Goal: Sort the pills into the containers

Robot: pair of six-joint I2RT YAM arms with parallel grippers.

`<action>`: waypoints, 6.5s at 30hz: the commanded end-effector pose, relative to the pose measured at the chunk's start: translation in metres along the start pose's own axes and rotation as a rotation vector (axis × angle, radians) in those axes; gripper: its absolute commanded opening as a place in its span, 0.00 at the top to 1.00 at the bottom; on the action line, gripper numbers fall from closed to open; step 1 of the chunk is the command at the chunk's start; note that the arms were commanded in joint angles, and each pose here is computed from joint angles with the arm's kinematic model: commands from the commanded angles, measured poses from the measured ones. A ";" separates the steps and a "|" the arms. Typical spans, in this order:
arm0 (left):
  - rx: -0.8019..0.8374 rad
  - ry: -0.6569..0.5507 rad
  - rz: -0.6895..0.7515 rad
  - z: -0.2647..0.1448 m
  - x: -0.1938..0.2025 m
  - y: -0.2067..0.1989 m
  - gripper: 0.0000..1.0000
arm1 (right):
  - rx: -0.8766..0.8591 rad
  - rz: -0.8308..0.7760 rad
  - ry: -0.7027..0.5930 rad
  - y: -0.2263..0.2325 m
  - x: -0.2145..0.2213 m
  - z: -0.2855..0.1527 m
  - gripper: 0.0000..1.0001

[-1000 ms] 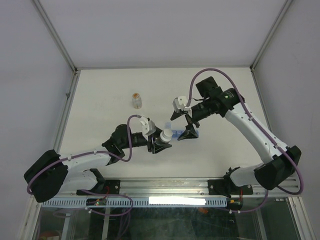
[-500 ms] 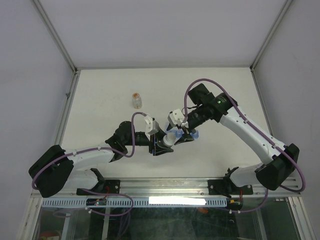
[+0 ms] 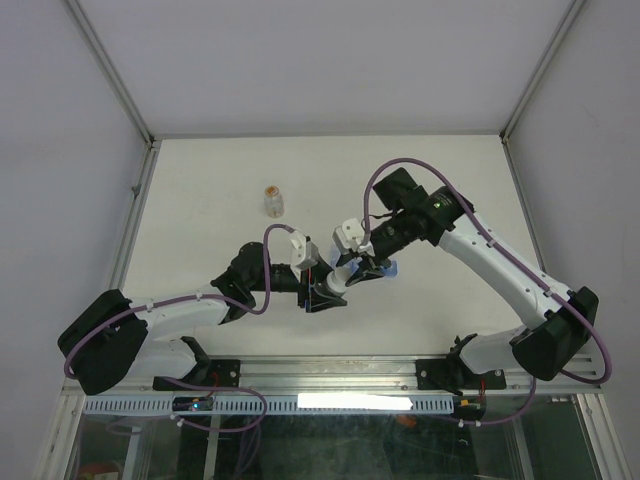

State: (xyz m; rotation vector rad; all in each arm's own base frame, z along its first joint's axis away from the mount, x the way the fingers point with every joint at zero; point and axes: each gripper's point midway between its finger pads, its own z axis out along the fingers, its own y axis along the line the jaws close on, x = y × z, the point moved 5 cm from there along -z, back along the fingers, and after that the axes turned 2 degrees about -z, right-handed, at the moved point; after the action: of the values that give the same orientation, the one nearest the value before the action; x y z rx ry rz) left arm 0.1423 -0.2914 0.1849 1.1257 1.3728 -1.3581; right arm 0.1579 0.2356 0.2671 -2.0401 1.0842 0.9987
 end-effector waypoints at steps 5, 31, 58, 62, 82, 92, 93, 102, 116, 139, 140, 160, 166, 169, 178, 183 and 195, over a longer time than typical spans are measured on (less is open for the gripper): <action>-0.125 -0.203 0.136 -0.006 -0.050 0.007 1.00 | 0.053 0.280 0.020 -0.004 0.000 0.006 0.65; -0.331 -0.182 0.127 -0.009 -0.024 0.026 1.00 | 0.382 0.482 -0.055 -0.032 -0.025 -0.067 0.01; 0.160 -0.065 0.051 0.013 -0.036 -0.015 1.00 | 0.017 0.009 -0.078 0.008 -0.031 -0.013 0.32; 0.163 -0.061 0.048 0.013 -0.035 -0.015 1.00 | 0.016 0.027 -0.063 0.007 -0.026 -0.011 0.34; 0.180 -0.073 0.048 0.013 -0.038 -0.018 1.00 | 0.017 0.043 -0.059 0.013 -0.024 -0.009 0.48; 0.153 -0.112 0.075 0.010 -0.044 -0.018 1.00 | 0.022 0.061 -0.057 0.016 -0.023 -0.009 0.63; 0.135 -0.121 0.081 0.010 -0.045 -0.016 1.00 | 0.026 0.065 -0.058 0.015 -0.023 -0.009 0.64; -0.154 -0.219 0.167 -0.003 -0.064 0.003 1.00 | 0.149 0.333 0.009 -0.005 -0.011 -0.003 0.82; -0.657 -0.192 0.185 -0.024 -0.038 0.050 1.00 | 0.343 0.820 0.080 -0.053 -0.006 0.006 0.46; -0.003 -0.043 0.024 -0.014 -0.012 -0.008 1.00 | 0.015 -0.089 -0.101 0.007 -0.019 -0.030 0.05; 0.017 -0.038 0.017 -0.013 -0.013 -0.009 1.00 | 0.024 -0.093 -0.093 0.004 -0.017 -0.030 0.06; 0.153 -0.031 0.011 0.001 -0.024 -0.013 1.00 | -0.026 -0.020 -0.049 0.003 -0.007 0.002 0.38; 0.153 -0.035 0.014 0.002 -0.025 -0.013 1.00 | -0.027 -0.016 -0.054 0.004 -0.010 0.003 0.48; 0.147 -0.039 0.014 0.001 -0.026 -0.013 1.00 | -0.024 -0.010 -0.056 0.004 -0.010 0.004 0.52; 0.090 -0.100 0.028 0.000 -0.035 -0.010 1.00 | 0.021 0.106 -0.050 0.000 -0.010 0.005 0.66; -0.083 -0.175 0.057 -0.003 -0.043 0.004 1.00 | 0.089 0.295 -0.020 -0.009 -0.007 0.006 0.79; -0.660 -0.126 0.129 -0.001 -0.037 0.065 1.00 | 0.305 0.824 0.102 -0.041 0.009 0.003 0.66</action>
State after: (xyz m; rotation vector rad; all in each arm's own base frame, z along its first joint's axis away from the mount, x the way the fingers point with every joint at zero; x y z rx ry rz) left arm 0.1756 -0.2890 0.1623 0.8363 1.5869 -0.9562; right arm 0.1941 0.2457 0.2437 -1.5562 1.9768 0.9551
